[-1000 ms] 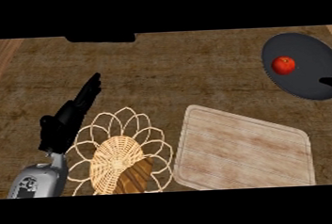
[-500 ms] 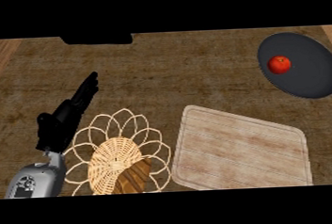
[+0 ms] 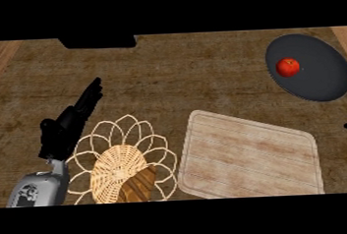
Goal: Pick the tomato from the cutting board and place it in the pan
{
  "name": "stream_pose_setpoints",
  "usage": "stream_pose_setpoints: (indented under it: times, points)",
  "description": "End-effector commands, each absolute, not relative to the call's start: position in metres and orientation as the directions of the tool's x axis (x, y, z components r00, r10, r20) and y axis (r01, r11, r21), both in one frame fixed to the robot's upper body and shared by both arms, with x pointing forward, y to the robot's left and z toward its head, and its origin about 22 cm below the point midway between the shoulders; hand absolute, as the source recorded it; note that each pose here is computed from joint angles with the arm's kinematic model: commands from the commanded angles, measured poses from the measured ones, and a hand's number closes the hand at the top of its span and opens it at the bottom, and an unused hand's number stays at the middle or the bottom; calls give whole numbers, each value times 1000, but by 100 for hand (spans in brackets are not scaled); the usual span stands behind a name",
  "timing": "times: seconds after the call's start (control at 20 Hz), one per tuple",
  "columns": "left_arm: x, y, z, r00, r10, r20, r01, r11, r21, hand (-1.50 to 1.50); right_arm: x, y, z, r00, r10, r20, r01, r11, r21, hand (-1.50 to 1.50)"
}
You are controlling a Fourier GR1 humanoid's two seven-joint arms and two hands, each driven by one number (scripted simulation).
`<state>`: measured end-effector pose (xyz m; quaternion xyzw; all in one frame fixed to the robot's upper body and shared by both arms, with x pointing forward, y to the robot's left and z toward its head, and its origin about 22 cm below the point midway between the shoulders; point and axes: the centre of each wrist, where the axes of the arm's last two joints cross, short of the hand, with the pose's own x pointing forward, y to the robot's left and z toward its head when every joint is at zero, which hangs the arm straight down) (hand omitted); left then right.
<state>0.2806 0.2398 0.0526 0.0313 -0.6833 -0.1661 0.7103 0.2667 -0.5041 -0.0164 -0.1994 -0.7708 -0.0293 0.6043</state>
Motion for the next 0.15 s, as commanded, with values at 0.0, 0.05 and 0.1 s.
stream_pose_setpoints:
  times: [0.0, 0.05, 0.1]
  points:
    - [271, 232, 55, 6, -284, 959, 179, 944, 279, 0, 241, -502, -42, -272, 254, 928, 319, 934, -162, -150]
    - [271, 238, 42, 10, -263, 965, 185, 948, 257, 0, 248, -505, -32, -244, 269, 932, 319, 929, -185, -150]
    - [287, 253, 50, 15, -277, 961, 161, 949, 271, 0, 251, -498, -39, -248, 278, 928, 349, 919, -183, -150]
